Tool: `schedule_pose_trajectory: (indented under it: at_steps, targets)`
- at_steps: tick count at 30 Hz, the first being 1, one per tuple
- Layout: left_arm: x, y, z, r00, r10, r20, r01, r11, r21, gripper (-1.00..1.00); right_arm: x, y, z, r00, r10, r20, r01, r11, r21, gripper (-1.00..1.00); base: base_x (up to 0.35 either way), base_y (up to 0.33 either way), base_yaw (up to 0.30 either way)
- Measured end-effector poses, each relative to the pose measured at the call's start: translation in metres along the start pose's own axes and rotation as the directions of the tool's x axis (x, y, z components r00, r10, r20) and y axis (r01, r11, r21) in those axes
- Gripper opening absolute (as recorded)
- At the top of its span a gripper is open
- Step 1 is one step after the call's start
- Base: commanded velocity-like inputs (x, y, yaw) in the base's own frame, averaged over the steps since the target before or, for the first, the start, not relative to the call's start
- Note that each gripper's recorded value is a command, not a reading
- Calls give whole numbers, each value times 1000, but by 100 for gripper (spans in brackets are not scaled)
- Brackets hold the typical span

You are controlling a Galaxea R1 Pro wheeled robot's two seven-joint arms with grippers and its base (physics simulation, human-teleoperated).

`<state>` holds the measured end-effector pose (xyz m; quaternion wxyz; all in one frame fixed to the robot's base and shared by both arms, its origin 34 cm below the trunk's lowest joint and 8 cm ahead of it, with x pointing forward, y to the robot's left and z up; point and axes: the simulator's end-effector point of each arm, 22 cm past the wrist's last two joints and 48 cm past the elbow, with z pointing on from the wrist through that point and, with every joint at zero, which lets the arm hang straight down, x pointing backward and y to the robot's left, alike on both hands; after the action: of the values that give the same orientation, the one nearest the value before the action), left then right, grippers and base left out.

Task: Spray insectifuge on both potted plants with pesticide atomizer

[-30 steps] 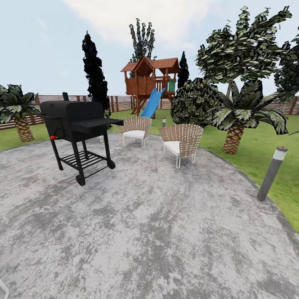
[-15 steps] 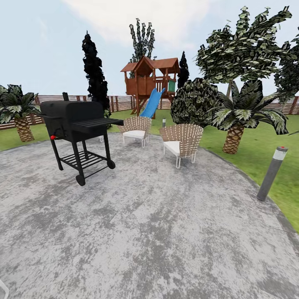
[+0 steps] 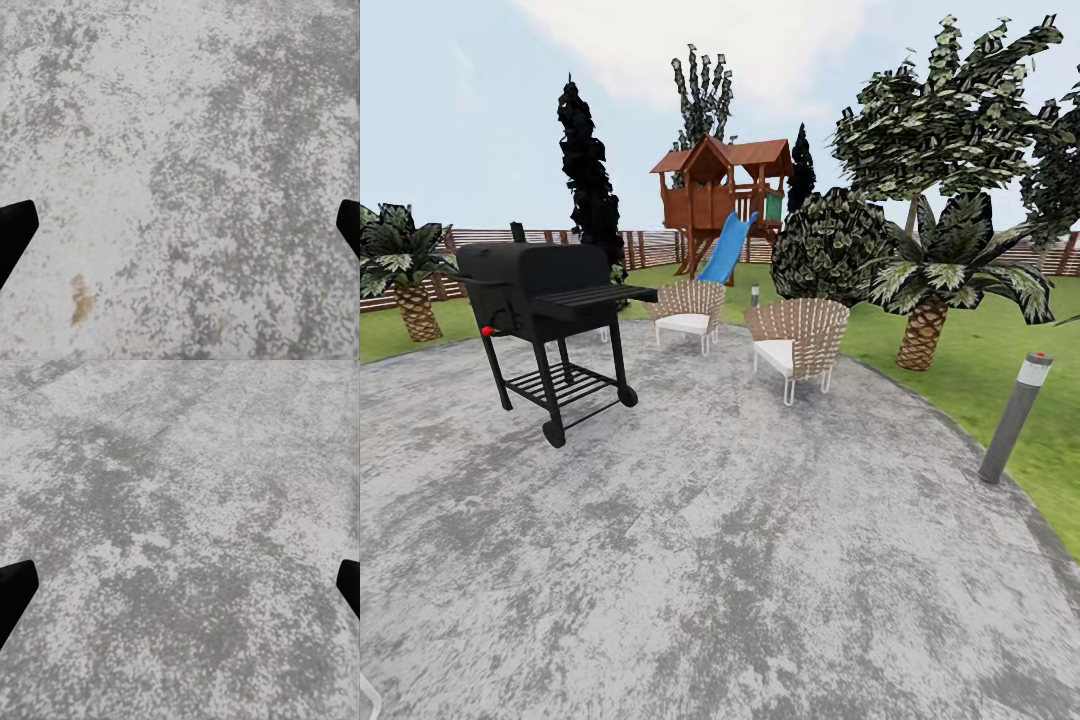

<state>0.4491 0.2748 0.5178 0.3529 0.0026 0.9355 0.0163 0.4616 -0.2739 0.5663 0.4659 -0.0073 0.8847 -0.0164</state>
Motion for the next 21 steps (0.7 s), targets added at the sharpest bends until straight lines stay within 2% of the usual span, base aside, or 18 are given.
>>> schedule_pose_trajectory:
  at_steps: [5,9,21]
  targets:
    - [6,-2,-2,1000,-3,-11,3,1000,2,100,1,-1,0,1000,0,-3,0,1000,2,100,0,0,135]
    - [10,-9,-2,1000,1,-18,0,1000,12,100,1,-1,0,1000,0,-3,0,1000,3,100,0,0,215]
    - [17,-10,-2,999,12,-34,-11,1000,18,100,8,1,0,1000,-2,-19,2,1000,-1,100,0,0,227]
